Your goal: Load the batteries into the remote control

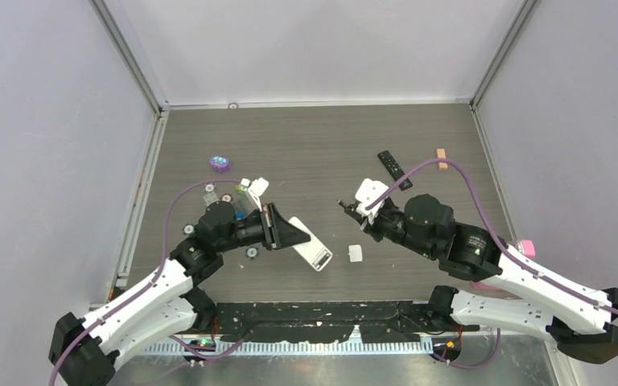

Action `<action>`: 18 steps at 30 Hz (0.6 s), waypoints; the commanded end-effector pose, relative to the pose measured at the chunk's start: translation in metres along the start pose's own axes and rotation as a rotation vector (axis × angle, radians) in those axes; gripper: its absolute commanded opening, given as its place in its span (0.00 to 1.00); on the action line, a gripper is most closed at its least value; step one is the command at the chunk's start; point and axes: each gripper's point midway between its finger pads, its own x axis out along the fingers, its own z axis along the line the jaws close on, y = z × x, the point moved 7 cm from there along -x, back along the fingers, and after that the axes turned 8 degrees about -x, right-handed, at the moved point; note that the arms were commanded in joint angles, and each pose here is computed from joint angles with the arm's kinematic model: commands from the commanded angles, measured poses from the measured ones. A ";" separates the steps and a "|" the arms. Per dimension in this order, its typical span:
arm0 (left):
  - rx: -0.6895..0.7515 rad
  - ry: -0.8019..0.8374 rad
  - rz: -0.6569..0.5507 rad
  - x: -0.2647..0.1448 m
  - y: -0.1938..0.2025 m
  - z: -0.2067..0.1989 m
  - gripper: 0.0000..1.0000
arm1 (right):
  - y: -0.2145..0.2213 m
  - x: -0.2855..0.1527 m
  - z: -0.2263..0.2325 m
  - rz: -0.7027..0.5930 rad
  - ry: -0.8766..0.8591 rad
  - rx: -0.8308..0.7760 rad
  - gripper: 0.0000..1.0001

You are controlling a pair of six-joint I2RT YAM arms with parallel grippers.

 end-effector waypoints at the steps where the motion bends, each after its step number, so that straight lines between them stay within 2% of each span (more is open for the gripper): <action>1: -0.079 0.218 0.007 0.003 -0.006 -0.024 0.00 | -0.014 -0.013 0.016 -0.048 -0.233 -0.289 0.06; 6: -0.206 0.267 0.032 0.007 -0.003 -0.016 0.00 | -0.013 -0.015 0.037 0.030 -0.342 -0.463 0.06; 11: -0.226 0.238 0.037 0.007 0.000 -0.010 0.00 | -0.001 -0.004 0.058 0.156 -0.383 -0.655 0.05; 18: -0.246 0.195 0.019 0.004 0.000 -0.002 0.00 | 0.003 0.009 0.070 0.259 -0.375 -0.845 0.05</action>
